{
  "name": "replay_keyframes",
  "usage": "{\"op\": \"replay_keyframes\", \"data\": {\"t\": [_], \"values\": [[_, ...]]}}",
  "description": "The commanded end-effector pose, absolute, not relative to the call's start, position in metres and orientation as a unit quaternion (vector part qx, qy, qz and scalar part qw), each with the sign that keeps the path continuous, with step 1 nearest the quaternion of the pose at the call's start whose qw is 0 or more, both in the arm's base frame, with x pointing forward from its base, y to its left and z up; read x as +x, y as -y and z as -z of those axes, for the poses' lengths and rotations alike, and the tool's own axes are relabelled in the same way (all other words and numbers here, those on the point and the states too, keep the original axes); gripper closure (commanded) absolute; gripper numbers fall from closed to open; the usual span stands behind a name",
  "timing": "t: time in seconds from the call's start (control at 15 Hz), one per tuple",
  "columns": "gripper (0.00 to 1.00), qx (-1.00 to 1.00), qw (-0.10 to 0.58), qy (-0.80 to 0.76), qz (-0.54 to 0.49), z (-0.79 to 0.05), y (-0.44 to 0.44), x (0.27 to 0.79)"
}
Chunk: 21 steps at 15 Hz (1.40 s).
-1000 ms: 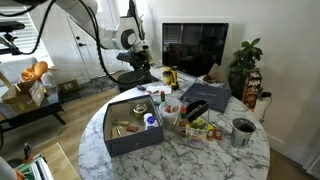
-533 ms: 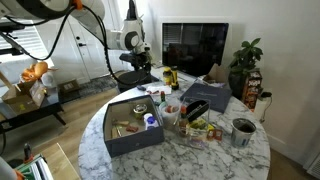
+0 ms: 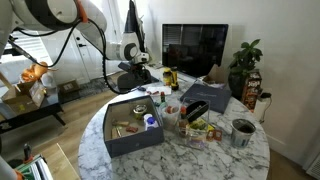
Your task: Pick up one red ketchup sachet from the white paper towel and put it in the box
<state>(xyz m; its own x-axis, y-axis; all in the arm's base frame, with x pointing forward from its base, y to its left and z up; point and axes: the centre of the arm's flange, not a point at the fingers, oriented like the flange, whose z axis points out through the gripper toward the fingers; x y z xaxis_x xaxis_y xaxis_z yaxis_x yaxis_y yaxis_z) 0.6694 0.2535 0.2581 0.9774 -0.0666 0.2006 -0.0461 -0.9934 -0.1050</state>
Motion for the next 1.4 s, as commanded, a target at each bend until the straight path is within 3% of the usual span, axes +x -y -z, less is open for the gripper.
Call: {"op": "replay_keyframes", "data": {"t": [0.0, 0.4, 0.47, 0.73, 0.93, 1.27, 1.33], "values": [[0.00, -0.989, 0.040, -0.068, 0.128, -0.214, -0.292, 0.689], [0.00, -0.977, 0.027, -0.124, 0.171, -0.195, -0.302, 0.753], [0.00, -0.979, 0.045, -0.104, 0.168, -0.206, -0.297, 0.713], [0.00, -0.977, 0.035, -0.113, 0.177, -0.201, -0.288, 0.731], [0.00, -0.981, 0.073, -0.111, 0.139, -0.191, -0.276, 0.759], [0.00, -0.989, 0.054, -0.093, 0.100, -0.156, -0.230, 0.792], [0.07, -0.989, 0.055, -0.096, 0.099, -0.149, -0.227, 0.793]]}}
